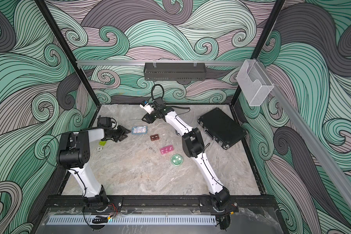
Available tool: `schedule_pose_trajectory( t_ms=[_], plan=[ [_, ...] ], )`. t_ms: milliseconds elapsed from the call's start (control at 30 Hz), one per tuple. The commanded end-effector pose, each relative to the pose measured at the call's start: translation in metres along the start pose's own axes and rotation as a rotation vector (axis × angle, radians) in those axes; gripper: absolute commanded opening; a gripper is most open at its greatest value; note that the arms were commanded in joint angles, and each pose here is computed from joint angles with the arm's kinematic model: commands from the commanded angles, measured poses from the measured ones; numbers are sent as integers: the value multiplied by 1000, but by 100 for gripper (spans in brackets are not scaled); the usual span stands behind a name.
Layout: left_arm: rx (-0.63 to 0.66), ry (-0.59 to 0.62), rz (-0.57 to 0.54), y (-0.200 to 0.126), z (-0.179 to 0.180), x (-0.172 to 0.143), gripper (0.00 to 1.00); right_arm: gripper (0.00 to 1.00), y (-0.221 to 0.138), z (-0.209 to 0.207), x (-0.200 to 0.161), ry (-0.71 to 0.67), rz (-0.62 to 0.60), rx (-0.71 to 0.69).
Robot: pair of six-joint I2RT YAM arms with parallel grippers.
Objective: Close pillboxes
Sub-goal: Close the lid on the pillbox.
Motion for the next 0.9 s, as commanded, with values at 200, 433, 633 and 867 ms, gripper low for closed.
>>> schedule_pose_trajectory(
  t_ms=[200, 433, 633, 867],
  plan=[
    [-43, 14, 14, 15, -12, 5, 43, 53, 9, 0, -5, 16, 4, 43],
    [-30, 30, 36, 21, -13, 5, 40, 52, 16, -3, -10, 41, 7, 57],
    [-26, 32, 47, 25, -12, 3, 38, 49, 19, -1, -11, 47, 4, 87],
    [-25, 38, 52, 28, -14, 2, 35, 42, 20, 1, -17, 48, 22, 110]
  ],
)
Point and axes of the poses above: each gripper's point midway between its finger pads, its own y axis out along the fingers, its own z axis along the line the jaws close on, x = y × z, the point moved 7 cm from there along -y, back along the fingers, and after that the axes turned 10 degrees about y, right-handed, at the moved point
